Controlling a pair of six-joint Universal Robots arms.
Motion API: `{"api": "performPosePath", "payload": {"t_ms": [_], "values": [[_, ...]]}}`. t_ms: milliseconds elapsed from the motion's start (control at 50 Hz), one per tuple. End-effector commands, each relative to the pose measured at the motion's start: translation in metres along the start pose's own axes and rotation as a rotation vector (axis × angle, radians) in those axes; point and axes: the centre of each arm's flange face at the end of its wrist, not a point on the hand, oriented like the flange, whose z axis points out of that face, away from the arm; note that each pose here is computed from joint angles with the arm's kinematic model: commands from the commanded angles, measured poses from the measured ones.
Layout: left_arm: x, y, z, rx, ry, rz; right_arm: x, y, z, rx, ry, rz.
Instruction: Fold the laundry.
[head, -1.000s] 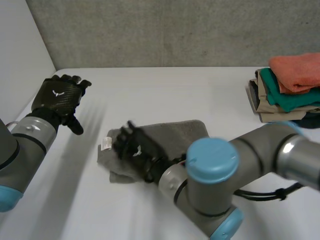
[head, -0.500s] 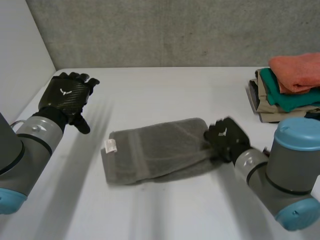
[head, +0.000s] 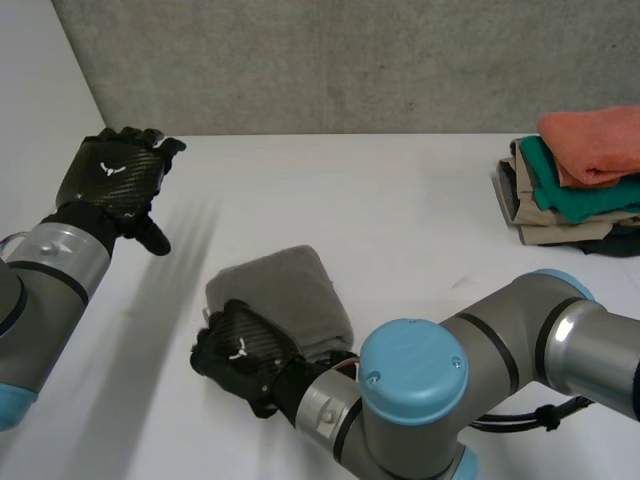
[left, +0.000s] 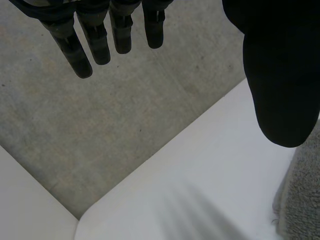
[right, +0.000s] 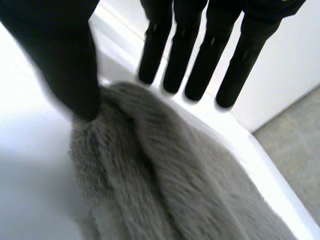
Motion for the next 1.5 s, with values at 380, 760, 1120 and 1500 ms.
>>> {"api": "performPosePath", "payload": {"t_ms": [380, 760, 1120, 1500], "values": [[0.106, 0.035, -0.023, -0.264, 0.140, -0.211, 0.127, 0.021, -0.011, -0.279, 0.242, 0.584], [0.100, 0.082, -0.017, -0.436, 0.078, -0.134, 0.131, 0.061, 0.005, -0.439, 0.248, 0.448], [0.069, -0.058, 0.012, 0.029, 0.252, -0.107, 0.123, 0.010, -0.042, -0.262, 0.379, 0.199], [0.090, -0.071, 0.002, 0.030, 0.747, -0.130, 0.028, 0.056, -0.013, -0.121, 0.288, 0.010]]}}
